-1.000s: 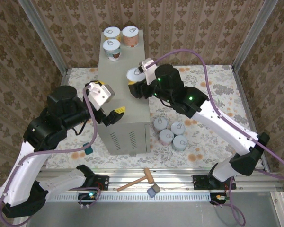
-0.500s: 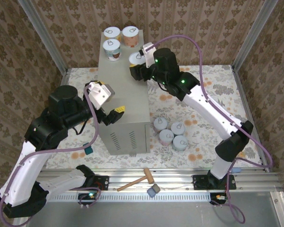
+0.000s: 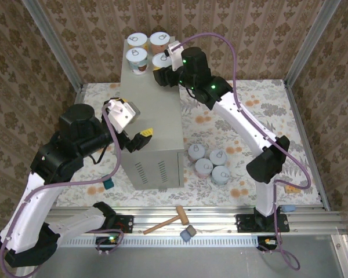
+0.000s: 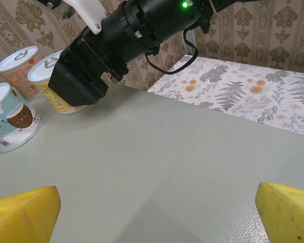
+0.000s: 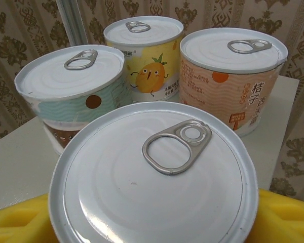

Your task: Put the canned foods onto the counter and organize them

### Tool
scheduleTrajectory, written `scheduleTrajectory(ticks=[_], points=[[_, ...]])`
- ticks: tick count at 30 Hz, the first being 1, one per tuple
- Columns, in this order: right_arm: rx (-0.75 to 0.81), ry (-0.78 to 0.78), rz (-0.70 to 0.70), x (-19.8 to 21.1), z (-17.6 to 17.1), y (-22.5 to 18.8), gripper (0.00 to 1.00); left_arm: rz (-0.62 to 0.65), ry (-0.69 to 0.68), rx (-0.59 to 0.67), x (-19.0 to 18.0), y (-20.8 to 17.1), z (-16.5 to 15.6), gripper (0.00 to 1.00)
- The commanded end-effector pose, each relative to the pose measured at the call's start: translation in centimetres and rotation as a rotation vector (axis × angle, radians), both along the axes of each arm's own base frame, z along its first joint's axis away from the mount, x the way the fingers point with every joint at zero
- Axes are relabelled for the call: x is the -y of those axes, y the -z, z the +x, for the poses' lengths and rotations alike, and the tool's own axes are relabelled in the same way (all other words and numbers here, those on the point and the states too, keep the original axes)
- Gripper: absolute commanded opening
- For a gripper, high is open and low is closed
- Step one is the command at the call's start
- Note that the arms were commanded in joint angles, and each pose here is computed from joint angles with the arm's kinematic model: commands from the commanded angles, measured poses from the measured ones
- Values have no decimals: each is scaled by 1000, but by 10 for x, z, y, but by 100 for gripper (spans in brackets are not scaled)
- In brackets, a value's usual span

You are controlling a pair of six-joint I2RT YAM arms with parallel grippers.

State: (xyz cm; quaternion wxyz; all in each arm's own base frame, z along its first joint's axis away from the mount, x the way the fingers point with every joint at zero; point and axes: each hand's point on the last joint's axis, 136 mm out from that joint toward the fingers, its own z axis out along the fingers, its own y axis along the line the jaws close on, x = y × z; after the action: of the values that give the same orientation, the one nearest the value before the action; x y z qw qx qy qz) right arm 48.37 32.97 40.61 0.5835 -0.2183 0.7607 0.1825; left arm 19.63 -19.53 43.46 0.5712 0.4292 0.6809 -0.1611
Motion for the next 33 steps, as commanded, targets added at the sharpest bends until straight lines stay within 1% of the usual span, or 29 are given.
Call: scheduleTrajectory(ticks=[1,9,13,22,33], points=[[-33,-15,-8,-3,3,8,76,-29,-2,11,-3,-6,-2,100],[-29,-11,1,3,-6,2,84,-38,4,12,-3,-7,-4,100],[-30,-4,-3,6,-8,3,85,-45,7,16,-3,-9,-6,100],[-23,20,-5,7,-2,7,76,-53,7,21,-5,-12,-8,100],[-1,23,-30,3,11,8,75,-51,2,17,-4,-10,-5,100]])
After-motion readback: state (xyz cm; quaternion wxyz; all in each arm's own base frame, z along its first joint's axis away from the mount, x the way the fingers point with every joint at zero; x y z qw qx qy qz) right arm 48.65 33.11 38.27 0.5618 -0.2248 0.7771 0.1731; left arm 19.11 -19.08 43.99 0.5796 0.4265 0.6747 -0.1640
